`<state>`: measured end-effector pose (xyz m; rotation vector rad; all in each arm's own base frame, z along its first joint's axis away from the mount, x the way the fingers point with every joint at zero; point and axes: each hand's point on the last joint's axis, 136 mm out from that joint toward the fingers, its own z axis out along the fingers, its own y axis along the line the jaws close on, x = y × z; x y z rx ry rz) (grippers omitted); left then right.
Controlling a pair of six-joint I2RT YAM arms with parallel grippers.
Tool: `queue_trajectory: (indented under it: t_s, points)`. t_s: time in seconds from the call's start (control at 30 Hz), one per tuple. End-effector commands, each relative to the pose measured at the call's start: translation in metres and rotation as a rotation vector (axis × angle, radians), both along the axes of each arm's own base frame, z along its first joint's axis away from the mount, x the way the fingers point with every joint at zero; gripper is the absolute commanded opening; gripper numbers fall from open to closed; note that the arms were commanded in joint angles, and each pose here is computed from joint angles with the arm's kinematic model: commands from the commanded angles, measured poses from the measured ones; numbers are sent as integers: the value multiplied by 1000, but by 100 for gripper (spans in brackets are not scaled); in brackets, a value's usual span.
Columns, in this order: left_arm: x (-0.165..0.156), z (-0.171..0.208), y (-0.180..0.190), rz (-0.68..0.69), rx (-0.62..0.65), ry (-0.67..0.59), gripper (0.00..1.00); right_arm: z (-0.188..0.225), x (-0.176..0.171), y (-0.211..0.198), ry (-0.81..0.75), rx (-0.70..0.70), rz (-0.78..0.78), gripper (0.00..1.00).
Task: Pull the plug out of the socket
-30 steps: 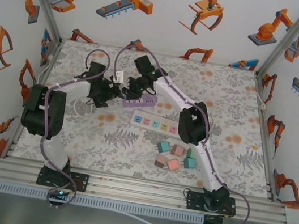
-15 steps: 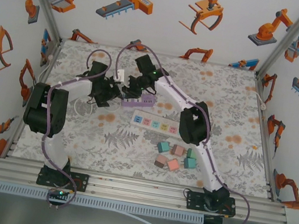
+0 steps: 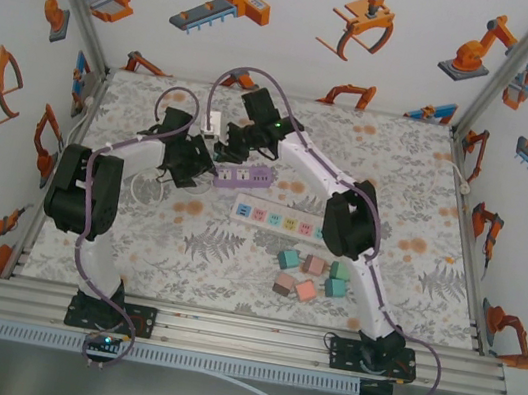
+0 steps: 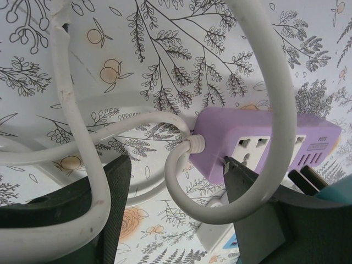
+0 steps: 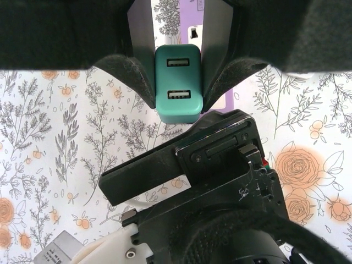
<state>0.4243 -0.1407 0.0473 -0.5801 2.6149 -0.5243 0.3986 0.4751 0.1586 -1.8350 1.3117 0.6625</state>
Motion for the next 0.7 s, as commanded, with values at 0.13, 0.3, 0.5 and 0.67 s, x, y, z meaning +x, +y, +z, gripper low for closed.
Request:
queue_trajectory:
  t_s: [0.13,0.3,0.5,0.67]
  points:
    - [-17,6,10,-4,70,31,70,99,1,-3,-167,184,-71,16]
    - [-12,48,5,-46,57,-73,82,149,-7,-10,-186,327,-111,16]
    - [-20,105,-2,-110,41,-213,91,213,-16,-30,-169,508,-230,15]
    - [-50,160,-18,-228,7,-373,99,263,-29,-63,-24,702,-398,14]
